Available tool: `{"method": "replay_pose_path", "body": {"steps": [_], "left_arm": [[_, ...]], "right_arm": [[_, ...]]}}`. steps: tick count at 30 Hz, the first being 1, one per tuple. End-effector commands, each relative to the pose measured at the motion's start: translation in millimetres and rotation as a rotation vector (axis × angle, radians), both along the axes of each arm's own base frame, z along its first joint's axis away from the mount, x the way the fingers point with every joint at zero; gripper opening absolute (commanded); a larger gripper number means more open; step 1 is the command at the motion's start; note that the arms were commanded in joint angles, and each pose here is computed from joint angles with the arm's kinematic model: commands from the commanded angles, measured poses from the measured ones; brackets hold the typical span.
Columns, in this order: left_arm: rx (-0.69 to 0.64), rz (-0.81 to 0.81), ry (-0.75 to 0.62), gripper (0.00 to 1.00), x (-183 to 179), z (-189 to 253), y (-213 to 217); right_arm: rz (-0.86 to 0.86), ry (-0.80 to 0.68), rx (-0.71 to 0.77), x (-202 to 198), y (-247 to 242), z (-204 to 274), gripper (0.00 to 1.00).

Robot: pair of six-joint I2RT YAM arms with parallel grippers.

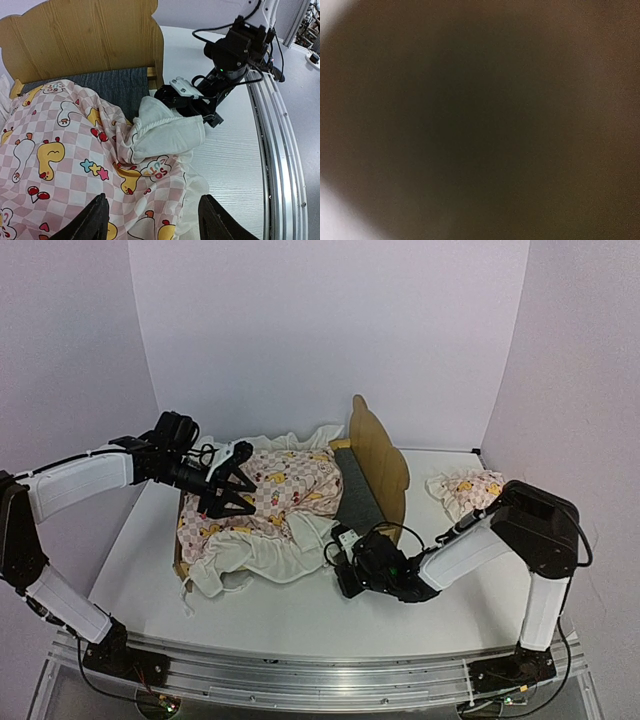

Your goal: Set up the pet bed

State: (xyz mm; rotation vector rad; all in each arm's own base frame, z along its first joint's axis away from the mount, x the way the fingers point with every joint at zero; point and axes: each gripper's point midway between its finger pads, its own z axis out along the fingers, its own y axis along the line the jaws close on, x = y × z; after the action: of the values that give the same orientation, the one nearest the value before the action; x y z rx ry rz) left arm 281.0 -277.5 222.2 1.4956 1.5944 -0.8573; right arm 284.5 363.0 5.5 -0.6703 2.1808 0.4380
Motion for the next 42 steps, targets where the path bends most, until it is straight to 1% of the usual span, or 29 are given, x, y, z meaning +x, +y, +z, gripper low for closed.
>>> {"method": "replay_pose_path", "body": {"steps": [1, 4, 7, 9, 12, 17, 20, 23, 25, 26, 27, 29, 31, 32, 33, 34, 36, 37, 38, 40, 42], "left_arm": [[0.122, -0.118, -0.016, 0.63, -34, -30, -11], [0.127, -0.119, -0.012, 0.64, -37, -34, -13], [0.146, -0.107, -0.042, 0.64, -30, -35, -13], [0.169, -0.109, -0.051, 0.64, -28, -40, -12], [0.210, -0.114, -0.042, 0.64, -29, -49, -7], [0.258, -0.123, -0.061, 0.64, -33, -56, 2], [0.283, -0.115, -0.073, 0.64, -33, -58, 6], [0.284, -0.116, -0.068, 0.64, -35, -55, 7], [0.278, -0.111, -0.059, 0.64, -37, -48, 8], [0.279, -0.107, -0.056, 0.65, -38, -44, 8], [0.285, -0.101, -0.057, 0.65, -39, -41, 11], [0.318, -0.085, -0.054, 0.65, -43, -39, 19], [0.358, -0.064, -0.049, 0.65, -49, -40, 32], [0.371, -0.055, -0.047, 0.65, -52, -40, 39], [0.388, -0.045, -0.050, 0.65, -55, -40, 45], [0.399, -0.037, -0.061, 0.65, -58, -38, 50], [0.423, -0.018, -0.085, 0.65, -63, -34, 60], [0.440, -0.002, -0.102, 0.65, -63, -33, 65], [0.466, 0.015, -0.116, 0.63, -63, -36, 71], [0.521, 0.047, -0.140, 0.60, -62, -45, 83], [0.568, 0.072, -0.153, 0.58, -61, -54, 93]], "right_arm": [[-0.020, 0.160, -0.200, -30, -51, 2, 0.00], [-0.077, 0.269, -0.304, -54, -94, 15, 0.00], [-0.164, 0.379, -0.326, -74, -129, 27, 0.00], [-0.220, 0.426, -0.332, -82, -146, 37, 0.00], [-0.314, 0.499, -0.380, -94, -174, 50, 0.00], [-0.427, 0.584, -0.417, -104, -206, 72, 0.00], [-0.470, 0.642, -0.432, -115, -216, 81, 0.00], [-0.470, 0.703, -0.437, -124, -216, 78, 0.00], [-0.494, 0.794, -0.487, -137, -226, 71, 0.01], [-0.511, 0.844, -0.524, -144, -233, 69, 0.04], [-0.524, 0.874, -0.575, -149, -241, 71, 0.13], [-0.508, 0.867, -0.652, -146, -247, 86, 0.30], [-0.440, 0.800, -0.656, -127, -235, 113, 0.45], [-0.376, 0.753, -0.637, -118, -221, 126, 0.48], [-0.298, 0.686, -0.590, -105, -198, 145, 0.50], [-0.183, 0.624, -0.547, -100, -169, 162, 0.51], [0.043, 0.513, -0.455, -98, -106, 194, 0.53], [0.107, 0.464, -0.402, -94, -78, 209, 0.54], [0.121, 0.418, -0.349, -82, -55, 222, 0.55], [0.060, 0.331, -0.316, -50, -31, 232, 0.61], [-0.016, 0.269, -0.337, -18, -20, 228, 0.65]]}}
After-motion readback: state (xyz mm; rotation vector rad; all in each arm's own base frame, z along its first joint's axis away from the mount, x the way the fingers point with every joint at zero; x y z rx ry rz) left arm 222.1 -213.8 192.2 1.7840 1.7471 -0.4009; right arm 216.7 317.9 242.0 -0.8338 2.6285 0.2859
